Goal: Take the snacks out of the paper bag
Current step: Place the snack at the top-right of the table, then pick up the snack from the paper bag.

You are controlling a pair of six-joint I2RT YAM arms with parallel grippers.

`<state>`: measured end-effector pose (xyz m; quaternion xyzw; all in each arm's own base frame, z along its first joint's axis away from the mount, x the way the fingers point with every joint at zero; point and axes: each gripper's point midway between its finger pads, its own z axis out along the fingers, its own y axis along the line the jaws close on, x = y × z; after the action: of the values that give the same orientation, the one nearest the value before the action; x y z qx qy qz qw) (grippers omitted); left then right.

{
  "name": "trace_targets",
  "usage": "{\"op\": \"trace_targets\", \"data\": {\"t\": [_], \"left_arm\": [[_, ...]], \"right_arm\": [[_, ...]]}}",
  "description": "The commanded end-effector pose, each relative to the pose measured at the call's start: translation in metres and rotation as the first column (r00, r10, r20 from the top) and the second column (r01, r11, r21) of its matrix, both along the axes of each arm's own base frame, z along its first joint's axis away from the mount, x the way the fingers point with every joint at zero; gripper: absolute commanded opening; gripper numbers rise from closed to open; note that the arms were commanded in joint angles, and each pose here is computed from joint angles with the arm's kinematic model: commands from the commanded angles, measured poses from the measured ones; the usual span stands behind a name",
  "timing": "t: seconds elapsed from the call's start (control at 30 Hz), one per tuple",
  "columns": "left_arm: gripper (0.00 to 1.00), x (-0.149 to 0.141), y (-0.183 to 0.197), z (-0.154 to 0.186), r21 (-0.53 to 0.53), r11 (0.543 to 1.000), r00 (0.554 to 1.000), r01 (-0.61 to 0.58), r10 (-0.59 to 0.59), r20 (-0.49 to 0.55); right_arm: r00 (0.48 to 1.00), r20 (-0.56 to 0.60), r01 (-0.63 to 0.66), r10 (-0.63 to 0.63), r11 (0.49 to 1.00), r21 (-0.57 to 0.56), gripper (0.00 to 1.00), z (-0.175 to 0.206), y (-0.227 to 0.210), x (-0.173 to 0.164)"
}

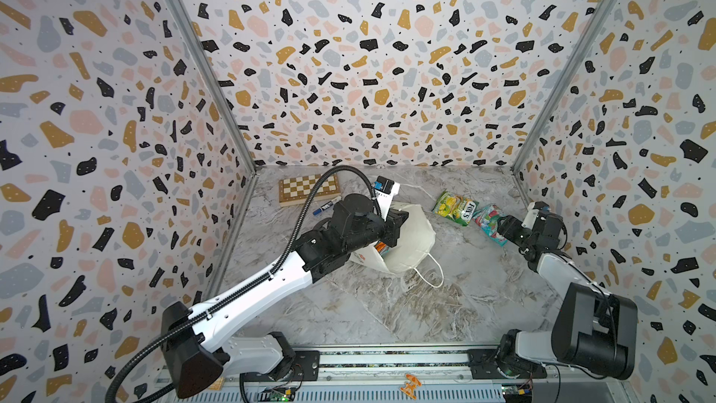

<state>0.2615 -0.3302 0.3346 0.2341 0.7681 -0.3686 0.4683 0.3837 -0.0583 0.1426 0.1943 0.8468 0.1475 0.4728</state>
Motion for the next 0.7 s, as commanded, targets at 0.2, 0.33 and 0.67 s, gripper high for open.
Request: {"op": "trace_targets", "data": {"t": [0.2, 0.33, 0.67], "left_arm": [[0.00, -0.008, -0.001, 0.029, -0.068, 0.997, 0.997, 0.028, -0.022, 0.079], [0.00, -0.010, -0.002, 0.027, -0.061, 0.997, 0.996, 0.040, -0.036, 0.077], [0.00, -0.010, -0.001, 0.026, -0.052, 0.998, 0.996, 0.042, -0.038, 0.080]], "right_arm": [[0.859, 0.248, -0.478, 0.449, 0.875, 0.072, 0.71, 0.083, 0.119, -0.009], [0.731, 0.325, -0.627, 0.601, 0.778, -0.030, 0.70, 0.111, 0.173, -0.031], [0.415, 0.360, -0.855, 0.836, 0.494, -0.161, 0.67, 0.123, 0.277, -0.103]]}}
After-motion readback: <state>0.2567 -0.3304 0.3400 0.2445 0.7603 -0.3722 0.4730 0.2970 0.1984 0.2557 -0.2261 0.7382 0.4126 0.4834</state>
